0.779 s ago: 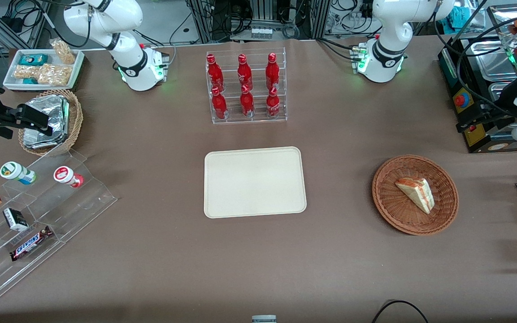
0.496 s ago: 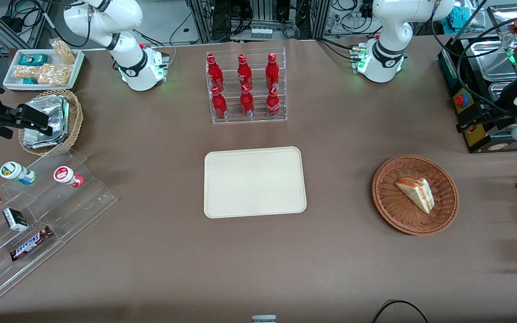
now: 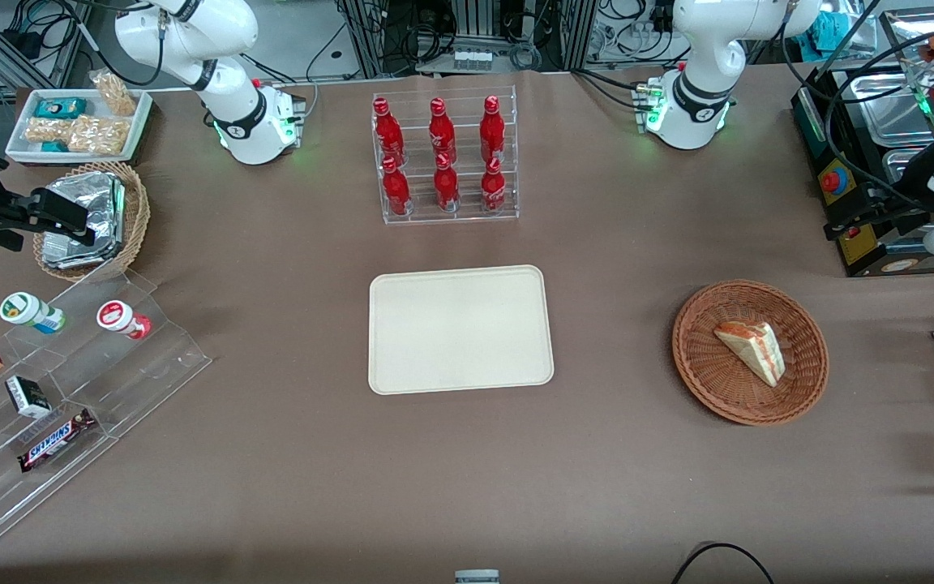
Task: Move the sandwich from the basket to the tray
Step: 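Lower the open left gripper onto the wrapped sandwich in the wicker basket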
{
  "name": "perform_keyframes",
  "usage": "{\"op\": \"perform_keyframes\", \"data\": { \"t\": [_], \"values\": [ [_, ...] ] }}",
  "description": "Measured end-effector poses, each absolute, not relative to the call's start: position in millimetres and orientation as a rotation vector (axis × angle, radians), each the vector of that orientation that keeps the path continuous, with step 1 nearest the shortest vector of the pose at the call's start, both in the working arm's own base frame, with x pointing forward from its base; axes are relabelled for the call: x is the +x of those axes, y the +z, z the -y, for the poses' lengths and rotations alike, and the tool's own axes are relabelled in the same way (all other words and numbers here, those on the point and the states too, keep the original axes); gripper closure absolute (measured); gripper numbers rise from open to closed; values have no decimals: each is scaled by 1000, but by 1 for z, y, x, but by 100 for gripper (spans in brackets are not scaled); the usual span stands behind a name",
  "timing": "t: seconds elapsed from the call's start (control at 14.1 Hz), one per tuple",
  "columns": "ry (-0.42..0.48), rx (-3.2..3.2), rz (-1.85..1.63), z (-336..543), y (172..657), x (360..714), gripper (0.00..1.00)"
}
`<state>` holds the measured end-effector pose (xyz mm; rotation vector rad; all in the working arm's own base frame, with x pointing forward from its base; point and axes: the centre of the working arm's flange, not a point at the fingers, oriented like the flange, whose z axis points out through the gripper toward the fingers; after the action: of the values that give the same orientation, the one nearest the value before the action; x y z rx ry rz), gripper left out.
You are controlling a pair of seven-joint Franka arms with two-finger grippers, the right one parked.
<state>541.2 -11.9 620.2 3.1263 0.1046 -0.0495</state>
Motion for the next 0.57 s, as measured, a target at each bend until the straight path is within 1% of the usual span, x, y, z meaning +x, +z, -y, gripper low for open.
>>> {"op": "perform_keyframes", "data": {
  "t": [0.35, 0.42, 0.57],
  "values": [
    [-55, 3126, -104, 12, 619, 541, 0],
    [-68, 3127, -104, 12, 615, 541, 0],
    [-127, 3127, -105, 12, 594, 541, 0]
  ]
}}
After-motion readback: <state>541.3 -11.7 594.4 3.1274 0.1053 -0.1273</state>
